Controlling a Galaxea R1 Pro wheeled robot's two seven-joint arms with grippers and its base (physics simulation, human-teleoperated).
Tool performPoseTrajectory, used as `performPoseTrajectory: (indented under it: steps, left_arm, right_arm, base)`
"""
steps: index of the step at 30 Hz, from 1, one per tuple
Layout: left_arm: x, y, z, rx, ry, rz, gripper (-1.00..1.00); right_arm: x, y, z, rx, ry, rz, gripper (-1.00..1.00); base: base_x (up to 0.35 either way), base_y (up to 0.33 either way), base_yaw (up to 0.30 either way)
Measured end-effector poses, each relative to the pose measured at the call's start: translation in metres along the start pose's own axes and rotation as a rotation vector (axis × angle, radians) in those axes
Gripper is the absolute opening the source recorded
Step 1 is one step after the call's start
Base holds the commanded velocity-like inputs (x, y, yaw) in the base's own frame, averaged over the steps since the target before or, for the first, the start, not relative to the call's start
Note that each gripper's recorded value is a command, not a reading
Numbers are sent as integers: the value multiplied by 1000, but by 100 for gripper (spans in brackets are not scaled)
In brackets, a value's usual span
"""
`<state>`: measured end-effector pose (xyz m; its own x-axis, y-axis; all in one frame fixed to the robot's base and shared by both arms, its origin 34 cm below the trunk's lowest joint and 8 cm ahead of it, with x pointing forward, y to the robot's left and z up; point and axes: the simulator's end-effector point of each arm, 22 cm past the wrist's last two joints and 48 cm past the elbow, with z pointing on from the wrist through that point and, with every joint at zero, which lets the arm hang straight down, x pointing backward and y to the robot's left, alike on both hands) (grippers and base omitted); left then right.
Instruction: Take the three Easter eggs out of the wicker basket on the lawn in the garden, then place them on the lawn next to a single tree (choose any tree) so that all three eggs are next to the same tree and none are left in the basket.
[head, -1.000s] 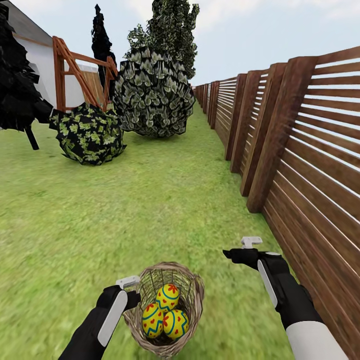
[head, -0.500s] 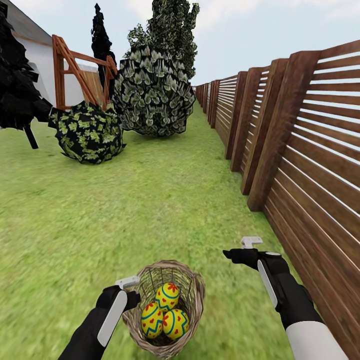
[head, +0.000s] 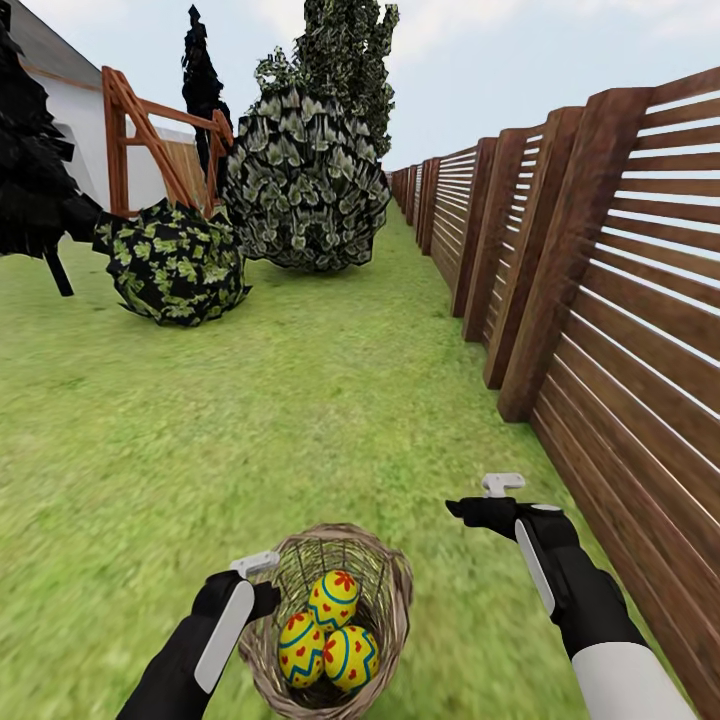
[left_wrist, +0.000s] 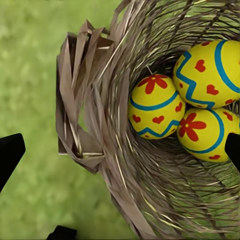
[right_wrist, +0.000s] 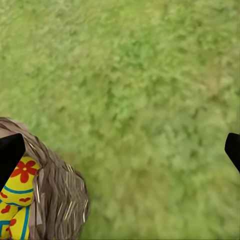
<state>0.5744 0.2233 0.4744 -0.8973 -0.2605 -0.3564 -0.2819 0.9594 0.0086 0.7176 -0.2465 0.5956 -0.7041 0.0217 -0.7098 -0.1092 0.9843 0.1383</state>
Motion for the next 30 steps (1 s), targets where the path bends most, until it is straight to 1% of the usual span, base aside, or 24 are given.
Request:
performPoseTrajectory:
  steps: [13,15,18,25,30]
  left_arm:
    - [-4,3,-1,-3,-11,-2,100]
    - [-7,15,1,-17,-15,0,100]
    - [-10,22,2,-27,-19,1,100]
    - [-9,20,2,-24,-18,2,100]
    - [-2,19,11,-24,-16,2,100]
  right_arm:
    - [0,0,0,0,0,0,100]
    - [0,0,0,0,1,0,100]
    - [1,0,0,0,1,1,100]
    - [1,0,0,0,1,1,100]
    - [13,-1,8,-1,9,2,100]
  base:
    - [18,16,0]
    - [216,163,0]
    - [116,83,0]
    - [11,8,0]
    - [0,0,0]
